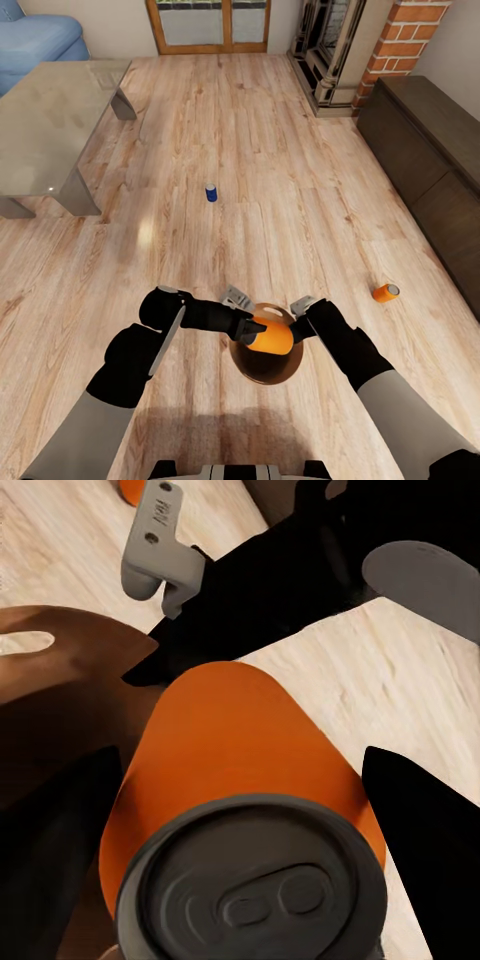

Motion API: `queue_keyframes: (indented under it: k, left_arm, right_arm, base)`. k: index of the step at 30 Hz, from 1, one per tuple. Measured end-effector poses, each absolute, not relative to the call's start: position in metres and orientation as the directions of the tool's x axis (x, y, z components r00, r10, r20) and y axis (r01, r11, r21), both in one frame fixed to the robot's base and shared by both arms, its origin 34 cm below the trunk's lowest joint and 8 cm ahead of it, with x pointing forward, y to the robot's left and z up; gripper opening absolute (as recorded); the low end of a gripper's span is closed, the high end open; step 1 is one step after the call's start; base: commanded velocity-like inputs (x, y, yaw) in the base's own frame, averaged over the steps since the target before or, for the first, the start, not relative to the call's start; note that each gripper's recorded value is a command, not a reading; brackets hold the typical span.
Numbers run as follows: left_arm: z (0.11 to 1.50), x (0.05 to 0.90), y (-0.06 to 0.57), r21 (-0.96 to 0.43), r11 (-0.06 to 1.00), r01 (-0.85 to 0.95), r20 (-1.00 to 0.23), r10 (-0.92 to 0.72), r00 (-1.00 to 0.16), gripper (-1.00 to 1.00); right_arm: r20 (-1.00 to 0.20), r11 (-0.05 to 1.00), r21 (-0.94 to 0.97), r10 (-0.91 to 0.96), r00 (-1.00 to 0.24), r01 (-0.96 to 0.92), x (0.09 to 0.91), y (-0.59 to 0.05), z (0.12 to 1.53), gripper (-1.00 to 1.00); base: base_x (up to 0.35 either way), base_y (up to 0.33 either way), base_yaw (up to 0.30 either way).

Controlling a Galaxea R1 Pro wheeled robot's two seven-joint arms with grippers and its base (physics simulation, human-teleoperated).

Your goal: Put the three can of soda from the living room inside the tash can in the kitchen.

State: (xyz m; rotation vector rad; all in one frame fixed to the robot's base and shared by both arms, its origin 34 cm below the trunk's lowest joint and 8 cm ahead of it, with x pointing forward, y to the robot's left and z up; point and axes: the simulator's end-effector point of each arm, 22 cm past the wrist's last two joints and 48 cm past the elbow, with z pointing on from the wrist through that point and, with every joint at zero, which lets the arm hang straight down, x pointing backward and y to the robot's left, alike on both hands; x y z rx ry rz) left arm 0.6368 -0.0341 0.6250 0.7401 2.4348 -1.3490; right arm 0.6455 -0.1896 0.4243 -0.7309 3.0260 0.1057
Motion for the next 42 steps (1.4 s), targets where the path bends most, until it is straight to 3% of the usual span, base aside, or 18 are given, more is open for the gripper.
queue_keyframes:
  k: [28,42]
  left_arm:
    - [0.541,0.623,-0.034,-0.507,0.645,0.573,-0.35,0.453,-0.82,-1.0]
    - [0.483,0.605,-0.006,-0.424,0.725,0.542,-0.205,0.507,-0.837,-1.0]
  right_arm:
    - [-0.052,0.883,0.076,-0.46,-0.886,-0.463,0.646,-0.175,0.426,-1.0]
    - [-0.09,0.856,0.104,-0.499,-0.862,-0.506,0.647,-0.136,0.434,-1.0]
  base:
    - [0.0,0.0,0.0]
    - [0.0,0.0,0.0]
